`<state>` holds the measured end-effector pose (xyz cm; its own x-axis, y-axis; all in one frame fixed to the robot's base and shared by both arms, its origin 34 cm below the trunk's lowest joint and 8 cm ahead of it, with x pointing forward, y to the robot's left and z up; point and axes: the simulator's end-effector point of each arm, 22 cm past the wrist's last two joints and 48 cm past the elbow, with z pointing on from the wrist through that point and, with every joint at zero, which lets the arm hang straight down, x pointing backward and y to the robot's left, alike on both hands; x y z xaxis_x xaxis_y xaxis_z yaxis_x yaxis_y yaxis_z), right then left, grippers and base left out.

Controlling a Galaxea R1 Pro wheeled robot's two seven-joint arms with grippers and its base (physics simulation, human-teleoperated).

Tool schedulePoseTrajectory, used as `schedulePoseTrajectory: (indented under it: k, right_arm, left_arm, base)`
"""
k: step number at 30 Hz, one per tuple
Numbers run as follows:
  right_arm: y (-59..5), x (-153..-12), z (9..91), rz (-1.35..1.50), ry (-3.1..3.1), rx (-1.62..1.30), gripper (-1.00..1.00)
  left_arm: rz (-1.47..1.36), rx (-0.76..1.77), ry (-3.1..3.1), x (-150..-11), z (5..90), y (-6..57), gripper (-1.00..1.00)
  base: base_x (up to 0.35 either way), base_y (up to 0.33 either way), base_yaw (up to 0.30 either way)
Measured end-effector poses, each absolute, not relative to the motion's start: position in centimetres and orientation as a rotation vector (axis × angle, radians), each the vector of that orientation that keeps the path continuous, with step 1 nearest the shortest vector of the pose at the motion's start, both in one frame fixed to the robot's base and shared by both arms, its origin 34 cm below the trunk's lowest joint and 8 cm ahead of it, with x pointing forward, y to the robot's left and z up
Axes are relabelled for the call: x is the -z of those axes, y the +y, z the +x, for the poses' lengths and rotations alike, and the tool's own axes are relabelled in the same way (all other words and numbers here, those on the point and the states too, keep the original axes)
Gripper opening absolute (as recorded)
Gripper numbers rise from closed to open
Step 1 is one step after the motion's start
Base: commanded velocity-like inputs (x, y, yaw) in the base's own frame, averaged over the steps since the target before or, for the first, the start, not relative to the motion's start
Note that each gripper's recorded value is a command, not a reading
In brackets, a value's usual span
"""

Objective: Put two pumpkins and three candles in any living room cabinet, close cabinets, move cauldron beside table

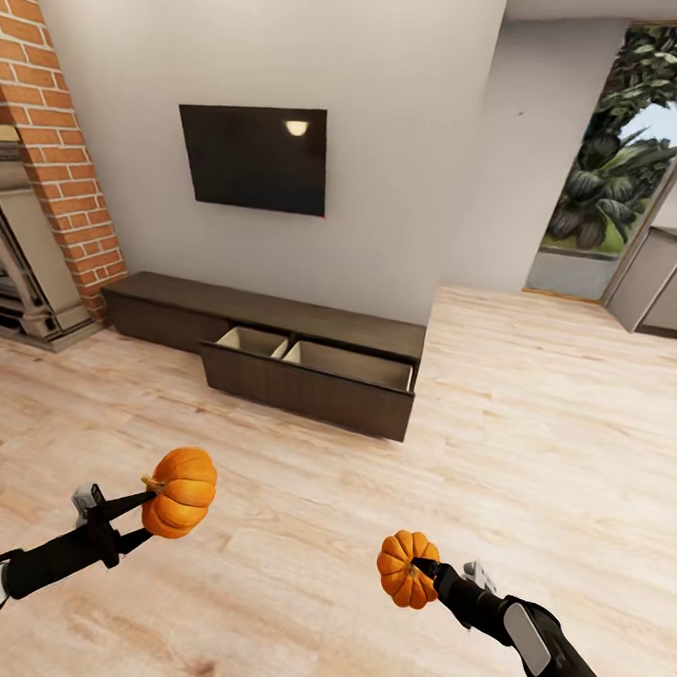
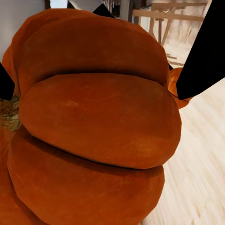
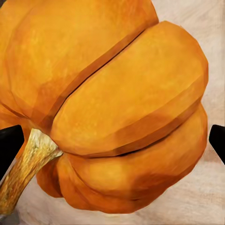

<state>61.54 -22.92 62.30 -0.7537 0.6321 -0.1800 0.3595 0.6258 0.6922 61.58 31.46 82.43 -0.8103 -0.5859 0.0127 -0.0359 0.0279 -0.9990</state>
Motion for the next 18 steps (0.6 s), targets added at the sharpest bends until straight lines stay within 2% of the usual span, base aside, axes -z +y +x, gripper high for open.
schedulePoseTrajectory:
  k: [8,14,18]
  right_arm:
    - [-22.84,-62.34,61.57,0.784,2.441,-0.914,-1.0]
    - [-22.86,-62.34,61.57,0.785,2.441,-0.914,-1.0]
    - [-22.84,-62.35,61.58,0.785,2.441,-0.915,-1.0]
  left_arm:
    - [-0.632,1.833,1.91,-82.4,61.57,31.51,-1.0]
    - [-0.631,1.834,1.909,-82.41,61.58,31.49,-1.0]
    - [-0.631,1.834,1.908,-82.45,61.57,31.55,-1.0]
  base:
    - [0.342,0.094,-0.025]
    - [0.342,0.098,-0.19]
    - [0.342,0.097,-0.076]
